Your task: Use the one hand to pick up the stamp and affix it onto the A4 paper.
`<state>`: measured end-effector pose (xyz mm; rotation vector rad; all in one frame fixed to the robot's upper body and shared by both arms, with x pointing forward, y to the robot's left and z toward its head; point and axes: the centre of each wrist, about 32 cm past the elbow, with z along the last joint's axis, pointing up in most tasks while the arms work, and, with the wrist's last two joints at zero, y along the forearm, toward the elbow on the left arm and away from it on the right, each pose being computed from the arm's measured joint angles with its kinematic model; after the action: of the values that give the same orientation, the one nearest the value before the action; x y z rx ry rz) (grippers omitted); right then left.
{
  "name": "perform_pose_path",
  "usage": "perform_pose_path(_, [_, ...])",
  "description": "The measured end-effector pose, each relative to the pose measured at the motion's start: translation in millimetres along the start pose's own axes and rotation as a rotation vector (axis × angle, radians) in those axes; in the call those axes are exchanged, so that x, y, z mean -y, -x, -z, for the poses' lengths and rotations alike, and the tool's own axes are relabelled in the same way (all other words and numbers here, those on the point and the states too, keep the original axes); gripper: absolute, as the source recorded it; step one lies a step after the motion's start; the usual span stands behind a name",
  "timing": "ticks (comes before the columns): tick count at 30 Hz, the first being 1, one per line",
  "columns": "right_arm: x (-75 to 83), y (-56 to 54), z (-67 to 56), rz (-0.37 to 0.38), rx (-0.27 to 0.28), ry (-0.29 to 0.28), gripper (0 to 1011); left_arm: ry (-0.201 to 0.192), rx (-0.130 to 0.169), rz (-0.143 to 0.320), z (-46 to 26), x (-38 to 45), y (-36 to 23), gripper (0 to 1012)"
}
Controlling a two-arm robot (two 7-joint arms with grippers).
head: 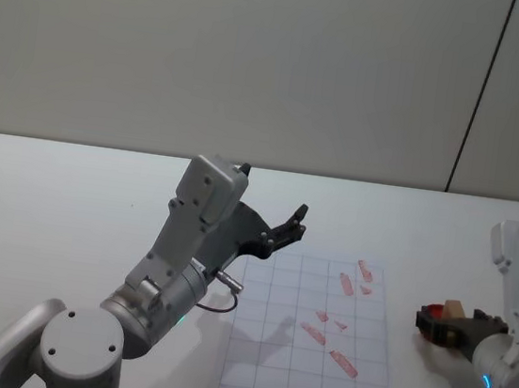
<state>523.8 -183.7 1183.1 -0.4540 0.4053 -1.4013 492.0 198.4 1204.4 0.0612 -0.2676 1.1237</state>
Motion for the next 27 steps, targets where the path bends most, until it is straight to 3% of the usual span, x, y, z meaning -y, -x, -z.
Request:
perform_pose_path(16, [-1.0, 0.3, 0.1, -0.003, 0.000, 0.001, 389, 0.000, 0.000, 0.000, 0.0, 0.0, 0.0, 1002])
perform_pose_path(20, [-1.2, 0.4, 0.1, -0.003, 0.001, 0.001, 234, 0.000, 0.000, 0.000, 0.0, 0.0, 0.0, 1002])
perform_pose_path(27, [-1.3, 0.6, 0.0, -0.004, 0.001, 0.001, 220, 0.000, 0.000, 0.000, 0.0, 0.0, 0.0, 1002])
